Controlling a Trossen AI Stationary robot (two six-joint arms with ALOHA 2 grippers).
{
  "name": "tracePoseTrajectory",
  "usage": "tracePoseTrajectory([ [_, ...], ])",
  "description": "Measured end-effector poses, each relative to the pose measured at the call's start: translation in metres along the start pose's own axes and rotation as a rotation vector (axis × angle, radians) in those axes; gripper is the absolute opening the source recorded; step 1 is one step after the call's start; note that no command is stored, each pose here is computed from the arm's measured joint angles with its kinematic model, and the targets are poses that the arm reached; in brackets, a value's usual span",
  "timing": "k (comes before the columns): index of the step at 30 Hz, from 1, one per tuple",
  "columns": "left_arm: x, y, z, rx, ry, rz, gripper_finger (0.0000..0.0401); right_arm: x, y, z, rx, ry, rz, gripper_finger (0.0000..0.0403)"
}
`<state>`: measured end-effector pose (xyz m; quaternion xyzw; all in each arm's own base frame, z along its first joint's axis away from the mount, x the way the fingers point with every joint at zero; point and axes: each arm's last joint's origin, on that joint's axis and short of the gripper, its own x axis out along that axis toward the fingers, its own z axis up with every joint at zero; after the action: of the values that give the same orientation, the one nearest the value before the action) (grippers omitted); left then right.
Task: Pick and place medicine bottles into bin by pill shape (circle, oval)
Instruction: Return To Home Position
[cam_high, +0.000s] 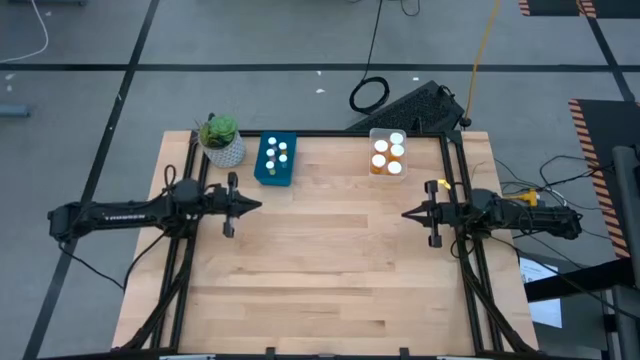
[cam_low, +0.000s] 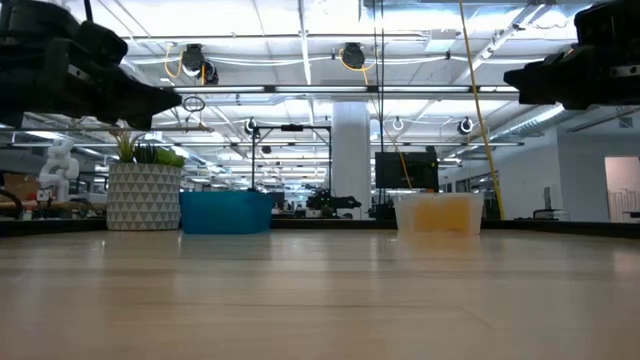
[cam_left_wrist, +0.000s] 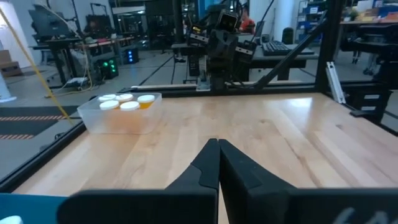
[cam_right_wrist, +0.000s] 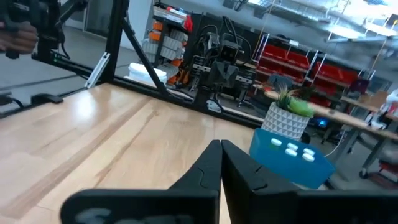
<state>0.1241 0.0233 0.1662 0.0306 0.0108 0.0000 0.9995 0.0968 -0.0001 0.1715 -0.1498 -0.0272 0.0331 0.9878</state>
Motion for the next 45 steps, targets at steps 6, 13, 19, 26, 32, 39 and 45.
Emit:
tracePoseTrajectory([
  [6, -0.007, 0.003, 0.000, -0.005, 0.004, -0.045, 0.0001, 0.000, 0.000, 0.000, 0.101, 0.004, 0.002, 0.0000],
  [13, -0.014, 0.008, -0.003, -0.066, 0.028, 0.021, 0.0001, 0.000, 0.000, 0.000, 0.103, 0.004, 0.002, 0.0000],
  [19, -0.015, 0.003, -0.003, -0.085, 0.038, 0.074, 0.0001, 0.000, 0.000, -0.001, 0.103, 0.005, 0.002, 0.0000],
  [26, -0.017, -0.005, -0.002, -0.053, 0.030, 0.130, 0.0000, 0.000, 0.000, -0.001, 0.103, 0.005, 0.002, 0.0000],
  [32, -0.020, -0.014, -0.003, -0.074, 0.039, 0.118, 0.0000, 0.000, 0.000, -0.001, 0.103, 0.005, 0.002, 0.0000],
  [39, -0.022, -0.027, -0.001, -0.053, 0.018, 0.106, 0.0000, 0.000, 0.000, -0.001, 0.104, 0.005, 0.002, 0.0000],
  [45, -0.022, -0.032, 0.000, 0.015, 0.017, 0.078, 0.0000, 0.000, 0.000, -0.001, 0.104, 0.006, 0.002, 0.0000],
])
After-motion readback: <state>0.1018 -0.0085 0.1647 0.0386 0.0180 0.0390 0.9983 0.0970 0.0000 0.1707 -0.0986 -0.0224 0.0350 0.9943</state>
